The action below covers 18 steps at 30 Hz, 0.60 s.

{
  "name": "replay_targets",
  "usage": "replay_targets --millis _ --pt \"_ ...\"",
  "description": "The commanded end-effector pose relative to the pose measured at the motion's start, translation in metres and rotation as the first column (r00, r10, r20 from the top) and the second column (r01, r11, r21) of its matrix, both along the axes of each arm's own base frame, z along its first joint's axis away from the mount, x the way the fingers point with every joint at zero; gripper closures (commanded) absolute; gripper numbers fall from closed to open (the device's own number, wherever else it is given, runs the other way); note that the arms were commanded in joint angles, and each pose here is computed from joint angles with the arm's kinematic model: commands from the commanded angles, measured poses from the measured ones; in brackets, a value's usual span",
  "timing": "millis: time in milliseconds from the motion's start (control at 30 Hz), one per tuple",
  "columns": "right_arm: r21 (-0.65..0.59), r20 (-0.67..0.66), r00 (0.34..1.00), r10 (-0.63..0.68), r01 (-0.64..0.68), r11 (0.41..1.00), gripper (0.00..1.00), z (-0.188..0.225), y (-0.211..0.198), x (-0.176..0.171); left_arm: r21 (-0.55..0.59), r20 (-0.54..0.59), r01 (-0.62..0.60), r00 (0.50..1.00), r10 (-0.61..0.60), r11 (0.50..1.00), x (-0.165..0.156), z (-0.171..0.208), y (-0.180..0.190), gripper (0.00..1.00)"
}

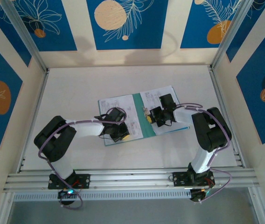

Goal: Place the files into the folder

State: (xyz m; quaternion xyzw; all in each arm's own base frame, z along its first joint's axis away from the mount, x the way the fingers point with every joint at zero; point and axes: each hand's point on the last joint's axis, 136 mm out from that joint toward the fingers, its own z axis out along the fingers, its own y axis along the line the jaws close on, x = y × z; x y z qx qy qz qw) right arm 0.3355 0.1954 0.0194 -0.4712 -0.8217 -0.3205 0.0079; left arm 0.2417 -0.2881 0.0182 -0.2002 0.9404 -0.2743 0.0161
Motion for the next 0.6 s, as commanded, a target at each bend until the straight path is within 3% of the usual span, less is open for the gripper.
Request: replay_targets --millis 0,567 --pt "-0.242 -0.240 0.968 -0.076 0.017 0.970 1.00 -0.060 -0.042 -0.053 0.097 -0.091 -0.001 0.996 0.010 0.995 -0.022 -0.028 0.021 0.93" --pt "-0.302 -0.338 0.939 -0.058 -0.050 0.952 1.00 -0.068 -0.037 -0.067 0.091 -0.089 0.007 0.996 0.001 0.996 -0.021 -0.029 0.018 0.93"
